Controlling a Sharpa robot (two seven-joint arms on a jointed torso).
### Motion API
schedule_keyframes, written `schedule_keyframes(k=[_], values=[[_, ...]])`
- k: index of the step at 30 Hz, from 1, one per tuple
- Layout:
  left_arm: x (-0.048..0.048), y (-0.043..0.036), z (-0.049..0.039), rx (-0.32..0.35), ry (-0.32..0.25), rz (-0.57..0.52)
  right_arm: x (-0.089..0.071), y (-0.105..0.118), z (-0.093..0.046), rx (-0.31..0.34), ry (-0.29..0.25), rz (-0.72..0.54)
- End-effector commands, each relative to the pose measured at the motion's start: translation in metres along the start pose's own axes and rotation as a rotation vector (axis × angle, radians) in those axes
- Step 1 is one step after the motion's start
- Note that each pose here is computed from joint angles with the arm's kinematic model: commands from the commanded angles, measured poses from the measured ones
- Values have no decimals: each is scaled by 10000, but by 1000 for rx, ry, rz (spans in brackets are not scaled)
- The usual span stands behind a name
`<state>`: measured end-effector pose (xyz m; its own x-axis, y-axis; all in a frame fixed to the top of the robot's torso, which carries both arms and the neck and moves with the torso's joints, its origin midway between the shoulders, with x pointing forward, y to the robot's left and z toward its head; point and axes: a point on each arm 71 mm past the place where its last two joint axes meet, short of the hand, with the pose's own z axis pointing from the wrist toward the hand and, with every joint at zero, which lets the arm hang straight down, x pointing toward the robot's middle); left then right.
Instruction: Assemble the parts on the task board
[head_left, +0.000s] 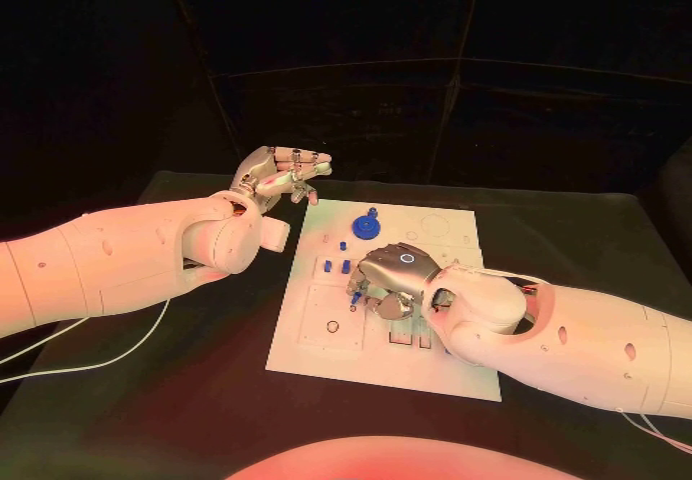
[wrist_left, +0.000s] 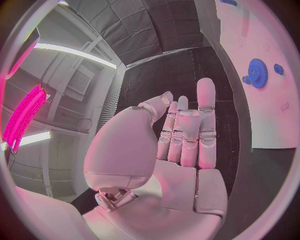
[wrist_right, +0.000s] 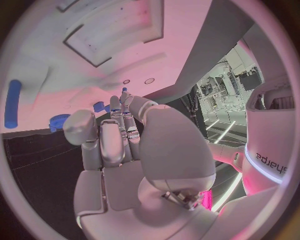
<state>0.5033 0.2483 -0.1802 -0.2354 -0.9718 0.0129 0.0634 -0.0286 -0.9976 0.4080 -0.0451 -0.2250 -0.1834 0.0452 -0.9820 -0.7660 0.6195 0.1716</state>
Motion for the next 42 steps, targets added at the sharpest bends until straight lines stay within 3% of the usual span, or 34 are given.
schedule_keyframes(k=[1,42], values=[[7,-13,5,5,10,-7,4,23,-3,-13,16,-14],[9,-18,-1,9,13,-9,65,71,54,-10,79,-81]])
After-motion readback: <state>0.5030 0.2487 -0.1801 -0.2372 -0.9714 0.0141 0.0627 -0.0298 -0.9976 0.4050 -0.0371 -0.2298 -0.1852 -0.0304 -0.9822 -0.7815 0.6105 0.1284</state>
